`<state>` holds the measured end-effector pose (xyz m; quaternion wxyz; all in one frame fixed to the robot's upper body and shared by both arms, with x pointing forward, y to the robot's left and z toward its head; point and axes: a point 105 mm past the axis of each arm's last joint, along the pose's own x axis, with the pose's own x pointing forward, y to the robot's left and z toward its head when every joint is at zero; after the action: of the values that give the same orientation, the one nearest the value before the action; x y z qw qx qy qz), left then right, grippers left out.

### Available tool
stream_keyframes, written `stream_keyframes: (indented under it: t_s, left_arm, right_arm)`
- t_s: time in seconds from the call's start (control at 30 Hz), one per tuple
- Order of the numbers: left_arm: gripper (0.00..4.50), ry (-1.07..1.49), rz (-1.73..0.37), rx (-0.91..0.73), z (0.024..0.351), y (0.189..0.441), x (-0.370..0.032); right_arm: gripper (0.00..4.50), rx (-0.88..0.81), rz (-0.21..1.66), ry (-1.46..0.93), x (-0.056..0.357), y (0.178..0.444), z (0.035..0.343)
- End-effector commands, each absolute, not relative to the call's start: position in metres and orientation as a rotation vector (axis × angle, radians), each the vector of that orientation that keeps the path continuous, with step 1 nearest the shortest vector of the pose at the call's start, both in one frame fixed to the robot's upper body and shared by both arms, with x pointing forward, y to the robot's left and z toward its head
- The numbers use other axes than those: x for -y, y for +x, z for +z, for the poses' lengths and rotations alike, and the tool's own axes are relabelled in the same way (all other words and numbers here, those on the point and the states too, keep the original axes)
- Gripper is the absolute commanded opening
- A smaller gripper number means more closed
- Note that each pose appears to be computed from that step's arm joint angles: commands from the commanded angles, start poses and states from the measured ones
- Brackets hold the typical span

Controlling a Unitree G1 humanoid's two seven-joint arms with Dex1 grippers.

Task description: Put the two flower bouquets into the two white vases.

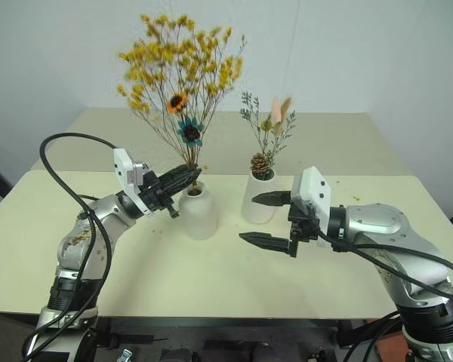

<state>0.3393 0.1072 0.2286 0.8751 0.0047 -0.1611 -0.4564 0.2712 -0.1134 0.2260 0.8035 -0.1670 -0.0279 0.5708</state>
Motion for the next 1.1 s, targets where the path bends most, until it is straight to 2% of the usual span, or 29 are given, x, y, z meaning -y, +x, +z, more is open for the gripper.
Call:
stream_keyframes:
  t_s: [0.03,0.3,0.47,0.6,0.77,0.9,1.1]
  left_arm:
    - [1.95,0.044,-0.952,0.36,0.234,0.334,-0.108]
    - [4.43,0.067,-0.947,0.332,0.24,0.316,-0.128]
    - [4.49,0.112,-0.947,0.251,0.237,0.298,-0.149]
    - [4.49,0.15,-0.93,0.193,0.229,0.293,-0.161]
    - [4.49,0.207,-0.998,0.099,0.215,0.278,-0.168]
    - [4.49,0.255,-1.096,0.037,0.203,0.263,-0.165]
    - [4.49,0.222,-1.169,0.012,0.198,0.255,-0.153]
  right_arm:
    - [4.5,0.124,1.21,-0.393,0.117,0.271,0.245]
    - [4.5,0.115,1.206,-0.399,0.125,0.274,0.244]
    - [4.5,0.095,1.196,-0.394,0.131,0.273,0.24]
    - [4.5,0.071,1.177,-0.383,0.137,0.273,0.237]
    - [4.5,0.044,1.123,-0.364,0.146,0.274,0.233]
    - [4.5,0.014,1.063,-0.362,0.156,0.275,0.228]
    - [4.5,-0.019,0.984,-0.331,0.167,0.274,0.219]
